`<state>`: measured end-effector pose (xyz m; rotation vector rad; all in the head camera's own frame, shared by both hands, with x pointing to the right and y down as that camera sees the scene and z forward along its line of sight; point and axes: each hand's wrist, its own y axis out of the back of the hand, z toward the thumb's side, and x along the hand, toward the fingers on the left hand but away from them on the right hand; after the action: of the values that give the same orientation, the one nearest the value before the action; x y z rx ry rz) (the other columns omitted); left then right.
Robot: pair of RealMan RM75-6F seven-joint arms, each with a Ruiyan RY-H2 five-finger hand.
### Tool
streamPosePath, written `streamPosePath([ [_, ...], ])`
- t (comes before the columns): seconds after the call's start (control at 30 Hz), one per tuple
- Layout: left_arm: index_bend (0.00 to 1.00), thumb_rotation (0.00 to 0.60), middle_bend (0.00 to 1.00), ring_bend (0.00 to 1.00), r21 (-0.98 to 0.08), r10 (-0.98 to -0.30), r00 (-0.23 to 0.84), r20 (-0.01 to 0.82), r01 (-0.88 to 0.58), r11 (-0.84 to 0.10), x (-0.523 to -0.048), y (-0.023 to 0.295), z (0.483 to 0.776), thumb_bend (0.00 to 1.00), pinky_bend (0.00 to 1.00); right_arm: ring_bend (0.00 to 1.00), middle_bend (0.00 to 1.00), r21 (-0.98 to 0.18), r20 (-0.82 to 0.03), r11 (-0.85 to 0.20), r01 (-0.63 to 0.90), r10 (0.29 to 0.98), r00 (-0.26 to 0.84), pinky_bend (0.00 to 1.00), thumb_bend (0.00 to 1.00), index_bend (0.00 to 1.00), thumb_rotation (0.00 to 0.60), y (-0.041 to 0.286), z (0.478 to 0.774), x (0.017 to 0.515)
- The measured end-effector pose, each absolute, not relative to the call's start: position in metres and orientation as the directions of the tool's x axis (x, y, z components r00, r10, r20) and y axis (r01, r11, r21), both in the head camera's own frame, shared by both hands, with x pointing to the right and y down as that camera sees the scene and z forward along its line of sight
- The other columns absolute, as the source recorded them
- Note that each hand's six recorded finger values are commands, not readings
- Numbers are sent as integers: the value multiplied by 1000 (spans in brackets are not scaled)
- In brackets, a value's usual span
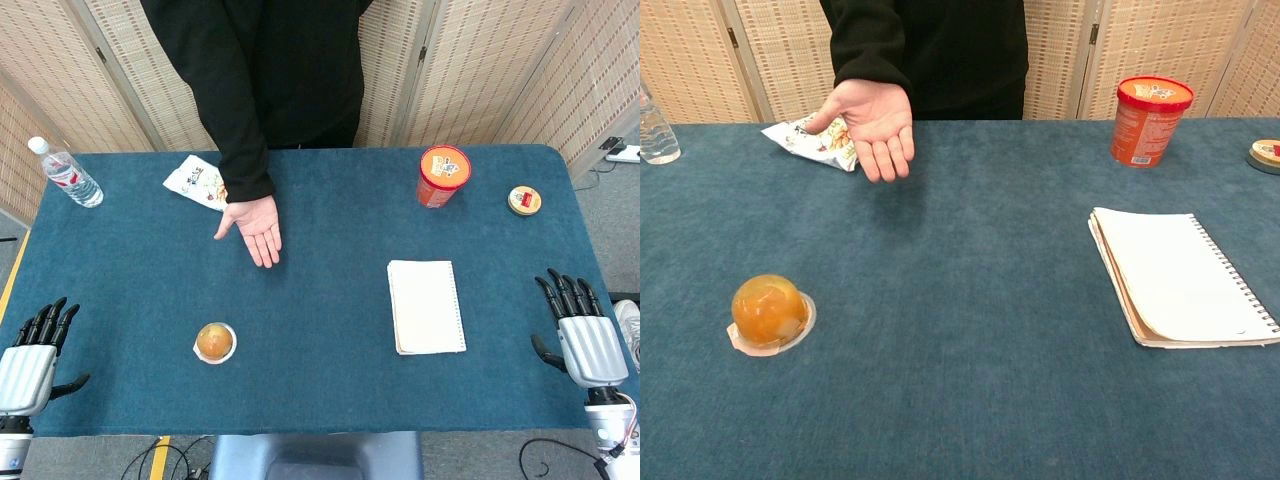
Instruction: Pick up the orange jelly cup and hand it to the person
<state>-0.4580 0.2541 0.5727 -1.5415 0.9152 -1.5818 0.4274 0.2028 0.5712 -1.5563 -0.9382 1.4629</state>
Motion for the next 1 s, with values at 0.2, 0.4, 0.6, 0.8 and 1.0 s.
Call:
streamPosePath([
  [0.2, 48, 600, 0, 0, -876, -876, 3, 483, 2, -483, -457, 254, 574, 115, 164, 0, 0, -905, -426, -426, -3, 903, 55, 0, 247, 24, 600, 203, 573, 428],
  [0.4, 116, 600, 121, 98, -858, -859, 74, 506, -57, -510, -443, 248, 580, 115, 228, 0, 0, -907, -419, -420, 3, 905, 70, 0, 247, 24, 600, 205, 569, 426],
  [0.6, 247, 600, 288, 159, -834, -831, 151, 536, -56, -549, -414, 237, 584, 115, 246, 0, 0, -912, -406, -411, 18, 906, 117, 0, 247, 24, 600, 208, 564, 417],
  [0.8, 244, 600, 308, 157, -798, -792, 146, 593, -27, -602, -391, 229, 600, 115, 245, 0, 0, -905, -417, -425, 24, 897, 144, 0, 247, 24, 600, 208, 566, 414],
  [1.0, 225, 600, 288, 164, -748, -742, 154, 652, -26, -663, -364, 220, 627, 114, 254, 0, 0, -910, -404, -413, 37, 903, 150, 0, 247, 24, 600, 208, 561, 415],
])
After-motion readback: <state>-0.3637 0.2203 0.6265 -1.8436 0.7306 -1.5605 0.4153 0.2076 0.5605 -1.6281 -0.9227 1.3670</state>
